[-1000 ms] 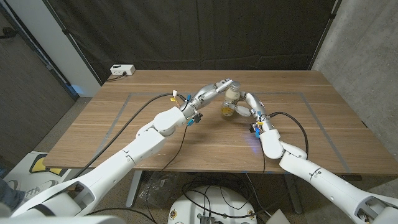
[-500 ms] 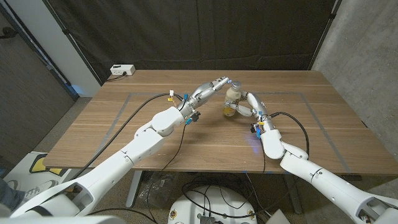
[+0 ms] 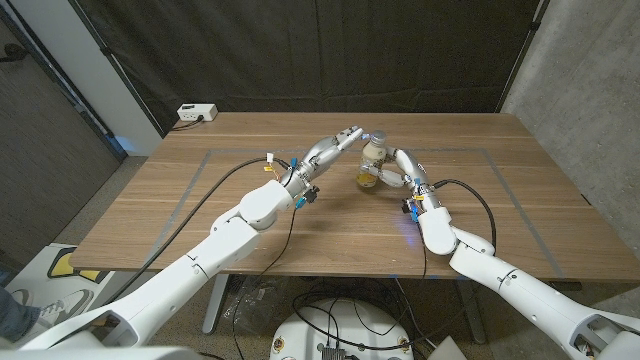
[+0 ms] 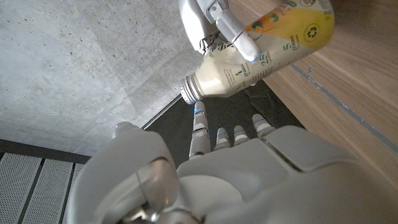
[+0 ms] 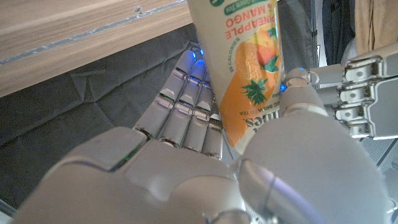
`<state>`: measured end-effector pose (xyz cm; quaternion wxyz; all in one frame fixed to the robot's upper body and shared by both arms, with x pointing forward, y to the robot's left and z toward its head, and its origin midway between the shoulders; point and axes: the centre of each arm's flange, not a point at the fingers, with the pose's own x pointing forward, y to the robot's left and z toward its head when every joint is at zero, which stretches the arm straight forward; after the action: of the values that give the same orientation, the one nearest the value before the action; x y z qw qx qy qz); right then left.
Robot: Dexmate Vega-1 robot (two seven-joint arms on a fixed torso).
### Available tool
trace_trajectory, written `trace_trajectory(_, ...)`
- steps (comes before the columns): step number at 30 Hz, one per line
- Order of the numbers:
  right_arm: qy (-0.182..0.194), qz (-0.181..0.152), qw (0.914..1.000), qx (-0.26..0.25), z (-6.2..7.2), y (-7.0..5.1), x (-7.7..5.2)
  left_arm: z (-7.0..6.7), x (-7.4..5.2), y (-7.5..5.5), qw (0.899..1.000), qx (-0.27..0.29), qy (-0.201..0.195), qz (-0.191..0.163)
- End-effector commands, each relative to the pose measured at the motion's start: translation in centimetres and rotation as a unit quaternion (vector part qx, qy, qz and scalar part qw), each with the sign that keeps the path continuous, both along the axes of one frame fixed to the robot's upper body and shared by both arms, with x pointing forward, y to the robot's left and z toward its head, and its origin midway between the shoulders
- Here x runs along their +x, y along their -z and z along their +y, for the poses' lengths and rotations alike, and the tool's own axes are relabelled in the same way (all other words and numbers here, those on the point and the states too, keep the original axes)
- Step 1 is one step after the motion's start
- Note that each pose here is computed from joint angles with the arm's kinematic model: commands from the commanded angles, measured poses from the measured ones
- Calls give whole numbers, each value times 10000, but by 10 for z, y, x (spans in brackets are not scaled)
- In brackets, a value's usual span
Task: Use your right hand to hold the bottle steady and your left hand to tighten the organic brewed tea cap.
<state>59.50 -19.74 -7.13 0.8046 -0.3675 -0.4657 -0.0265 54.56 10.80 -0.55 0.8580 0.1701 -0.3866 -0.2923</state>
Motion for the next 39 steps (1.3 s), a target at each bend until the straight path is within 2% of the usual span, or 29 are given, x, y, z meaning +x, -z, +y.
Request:
trace_trajectory(1,15,33,10000,-23,1,3,-1,-1,-5,5,9999,-73,106,-64)
trace_trajectory(7,22,28,10000,-19,1,4,-2,-3,-5,5,9999,-47,138,-60)
trace_trajectory(15,-3,-3,10000,6,-1,1,-5,-12,2,2,9998,112,156,12)
trace_trajectory(23,38,-66,10000,63,-7,0,-9,-22,10,-5,9993,300,217,22)
trace_trajectory(33,184,-69,9996,186,-18,3,-14,-36,19,-18,9980,478,406,-104)
trace_trajectory(39,227,-51,9995,226,-20,5,-15,-37,22,-23,9980,438,439,-140)
